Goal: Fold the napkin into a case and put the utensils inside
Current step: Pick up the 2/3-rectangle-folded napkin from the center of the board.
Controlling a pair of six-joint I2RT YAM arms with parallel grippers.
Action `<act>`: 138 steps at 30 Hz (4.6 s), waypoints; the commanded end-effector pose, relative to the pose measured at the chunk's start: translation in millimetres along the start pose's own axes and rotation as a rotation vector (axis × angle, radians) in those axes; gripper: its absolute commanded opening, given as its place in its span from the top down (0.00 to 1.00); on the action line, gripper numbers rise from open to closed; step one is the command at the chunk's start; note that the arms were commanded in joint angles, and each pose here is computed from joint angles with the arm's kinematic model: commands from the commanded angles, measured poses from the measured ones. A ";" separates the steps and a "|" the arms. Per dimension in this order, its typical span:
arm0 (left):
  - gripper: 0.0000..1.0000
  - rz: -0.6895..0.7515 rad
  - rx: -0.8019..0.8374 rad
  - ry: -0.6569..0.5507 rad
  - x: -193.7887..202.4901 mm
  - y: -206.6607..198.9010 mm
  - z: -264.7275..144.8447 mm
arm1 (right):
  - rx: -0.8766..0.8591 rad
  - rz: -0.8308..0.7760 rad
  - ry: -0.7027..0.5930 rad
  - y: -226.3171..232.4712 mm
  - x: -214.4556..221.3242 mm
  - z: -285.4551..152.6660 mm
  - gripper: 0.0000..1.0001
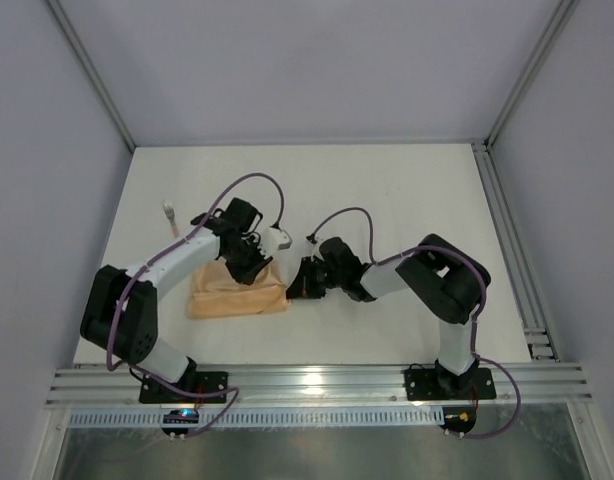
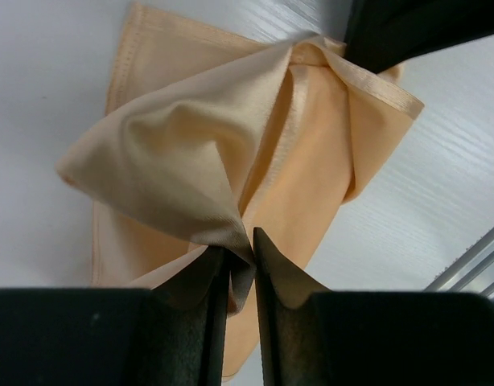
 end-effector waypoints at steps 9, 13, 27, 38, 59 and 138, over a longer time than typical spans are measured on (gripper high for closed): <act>0.52 -0.052 -0.066 -0.021 -7.6 -3.9 -13.5 | -0.021 0.018 -0.036 9.8 -8.3 -8.0 0.97; 0.39 -0.149 -0.087 -0.094 -22.4 16.9 -30.5 | -0.010 0.018 -0.046 8.7 -7.8 -13.1 0.97; 0.38 -0.204 -0.121 0.028 49.4 10.1 -50.0 | 0.002 -0.011 -0.030 2.6 8.0 -37.7 0.97; 0.44 -0.285 -0.190 0.088 72.6 31.9 -11.5 | -0.003 -0.139 0.063 11.9 24.2 -59.5 0.97; 0.50 -0.312 -0.066 -0.009 69.3 28.3 -1.3 | -0.014 -0.229 0.062 10.0 6.5 -31.6 0.57; 0.39 -0.657 -0.264 -0.120 96.9 109.8 -40.5 | 0.102 -0.422 0.017 57.7 -36.5 -73.0 0.57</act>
Point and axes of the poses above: each gripper's point midway between its finger pads, its own z axis out along the fingers, its own y axis along the line the jaws close on, x = y × z, the point moved 4 cm from there along -z, back along the fingers, and after that the axes turned 2 degrees about -z, right-handed, at the moved point
